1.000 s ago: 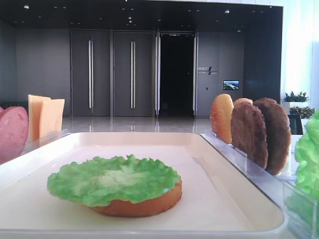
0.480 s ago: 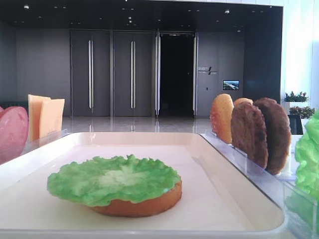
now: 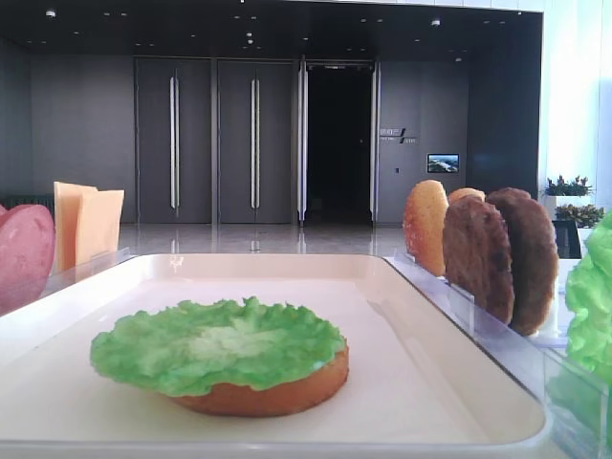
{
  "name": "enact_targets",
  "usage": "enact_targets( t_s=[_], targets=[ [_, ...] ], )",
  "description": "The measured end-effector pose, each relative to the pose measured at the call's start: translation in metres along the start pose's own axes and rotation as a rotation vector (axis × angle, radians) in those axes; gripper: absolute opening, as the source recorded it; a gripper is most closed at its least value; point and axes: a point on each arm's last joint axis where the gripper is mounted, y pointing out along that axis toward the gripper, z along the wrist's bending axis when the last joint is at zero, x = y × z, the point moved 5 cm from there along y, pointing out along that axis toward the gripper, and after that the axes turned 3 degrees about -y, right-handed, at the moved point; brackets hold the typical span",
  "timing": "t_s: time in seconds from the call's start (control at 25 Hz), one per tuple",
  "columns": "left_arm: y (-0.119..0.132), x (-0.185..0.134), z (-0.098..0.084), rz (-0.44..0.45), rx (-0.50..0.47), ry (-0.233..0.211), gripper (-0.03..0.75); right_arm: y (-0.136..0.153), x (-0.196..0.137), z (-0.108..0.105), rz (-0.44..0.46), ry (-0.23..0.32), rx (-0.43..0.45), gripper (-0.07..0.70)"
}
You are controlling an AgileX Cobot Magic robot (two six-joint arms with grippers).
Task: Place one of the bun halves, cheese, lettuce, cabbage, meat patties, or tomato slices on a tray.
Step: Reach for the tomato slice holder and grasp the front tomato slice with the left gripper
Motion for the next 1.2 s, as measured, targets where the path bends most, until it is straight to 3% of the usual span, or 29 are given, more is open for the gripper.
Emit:
enact_targets(
  t_s=[0.24, 0.4, 0.88, 1.2],
  targets=[
    [0.015, -0.009, -0.052, 0.052, -0.024, 0.021, 0.692, 0.0, 0.0, 0.0, 0.0, 0.0, 0.0, 0.531],
    [0.032, -0.016, -0.075, 0.104, -0.018, 0.026, 0.692, 0.0, 0.0, 0.0, 0.0, 0.0, 0.0, 0.531],
    [0.054, -0.018, -0.086, 0.171, 0.003, -0.049, 0.692, 0.0, 0.0, 0.0, 0.0, 0.0, 0.0, 0.531],
    [0.07, -0.018, -0.095, 0.2, -0.011, -0.063, 0.692, 0.0, 0.0, 0.0, 0.0, 0.0, 0.0, 0.531]
  ],
)
